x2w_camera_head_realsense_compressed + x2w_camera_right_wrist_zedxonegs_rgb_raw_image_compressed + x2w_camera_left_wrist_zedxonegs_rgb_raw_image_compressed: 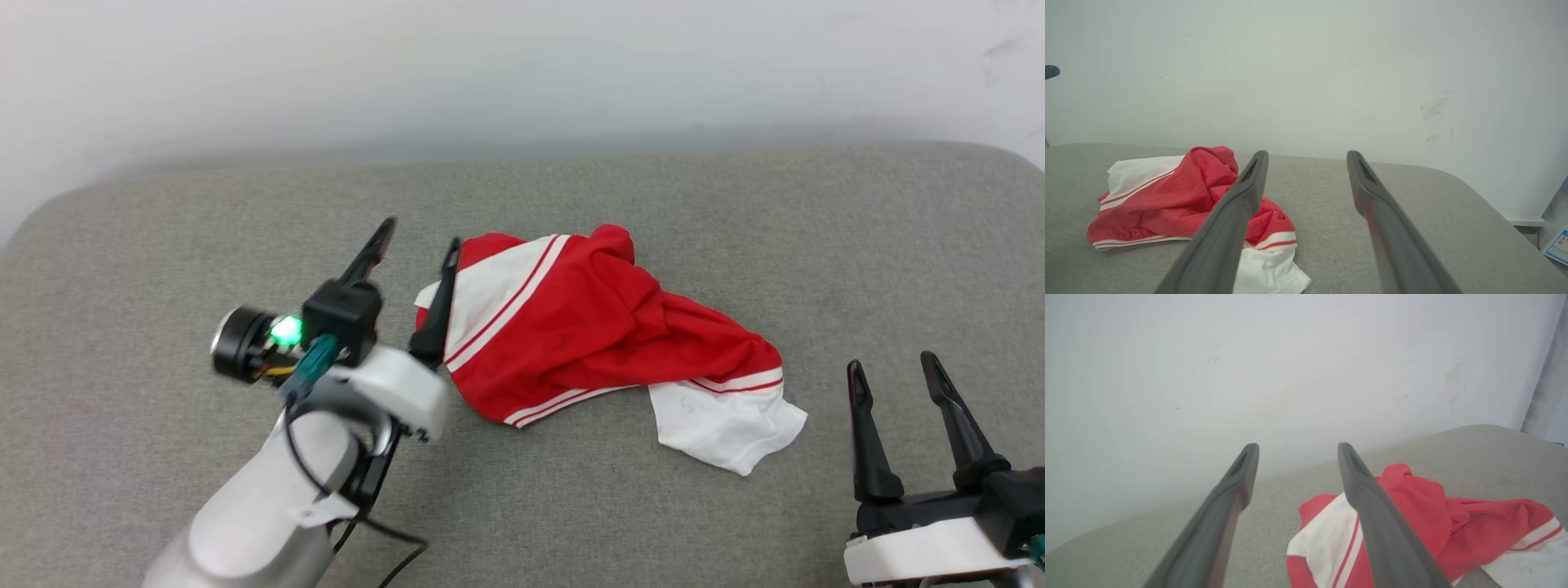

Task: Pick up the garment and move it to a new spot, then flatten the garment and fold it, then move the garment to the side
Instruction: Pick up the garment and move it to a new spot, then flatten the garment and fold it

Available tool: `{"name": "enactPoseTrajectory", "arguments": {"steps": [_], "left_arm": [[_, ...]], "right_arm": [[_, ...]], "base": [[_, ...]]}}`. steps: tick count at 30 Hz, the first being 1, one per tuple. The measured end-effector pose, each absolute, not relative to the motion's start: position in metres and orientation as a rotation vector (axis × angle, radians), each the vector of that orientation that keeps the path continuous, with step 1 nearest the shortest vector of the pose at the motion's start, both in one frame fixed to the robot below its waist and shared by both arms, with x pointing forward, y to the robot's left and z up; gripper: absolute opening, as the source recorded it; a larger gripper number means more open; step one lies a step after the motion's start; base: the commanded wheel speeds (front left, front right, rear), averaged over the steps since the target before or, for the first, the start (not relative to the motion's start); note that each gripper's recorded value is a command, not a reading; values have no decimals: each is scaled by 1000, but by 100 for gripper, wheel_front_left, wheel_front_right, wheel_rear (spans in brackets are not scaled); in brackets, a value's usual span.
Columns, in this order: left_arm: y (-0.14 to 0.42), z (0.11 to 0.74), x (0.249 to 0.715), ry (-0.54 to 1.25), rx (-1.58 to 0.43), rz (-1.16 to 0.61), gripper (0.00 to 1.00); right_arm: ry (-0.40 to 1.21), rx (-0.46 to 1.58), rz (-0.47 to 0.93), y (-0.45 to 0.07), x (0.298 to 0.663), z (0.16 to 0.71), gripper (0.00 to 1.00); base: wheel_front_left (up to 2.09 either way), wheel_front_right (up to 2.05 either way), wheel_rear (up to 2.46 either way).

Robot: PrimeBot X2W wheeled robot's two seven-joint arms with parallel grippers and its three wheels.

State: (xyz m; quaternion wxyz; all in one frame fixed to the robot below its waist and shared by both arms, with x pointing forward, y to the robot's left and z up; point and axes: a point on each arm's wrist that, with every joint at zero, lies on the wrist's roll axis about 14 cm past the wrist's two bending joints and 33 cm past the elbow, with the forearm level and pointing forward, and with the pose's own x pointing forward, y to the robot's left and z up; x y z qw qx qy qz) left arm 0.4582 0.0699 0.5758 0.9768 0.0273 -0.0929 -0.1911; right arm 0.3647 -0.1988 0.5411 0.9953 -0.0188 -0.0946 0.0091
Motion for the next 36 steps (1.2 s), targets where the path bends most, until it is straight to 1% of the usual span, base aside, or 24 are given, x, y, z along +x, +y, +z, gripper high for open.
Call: {"name": "enactPoseTrajectory", "arguments": {"steps": [8, 16, 26, 36], "left_arm": [[147, 568, 424, -198, 52, -140, 100], [187, 552, 388, -175, 29, 0, 100], [195, 532, 359, -142, 12, 38, 100], [193, 515, 346, -102, -10, 37, 100]], "right_arm": [[-192, -25, 55, -187, 360, 541, 100], [-182, -14, 82, -178, 353, 538, 100], [-143, 8, 87, -176, 344, 525, 100], [-95, 32, 73, -180, 333, 510, 100]], "base": [[0, 0, 0], [0, 0, 0], [0, 0, 0], [0, 0, 0]]}}
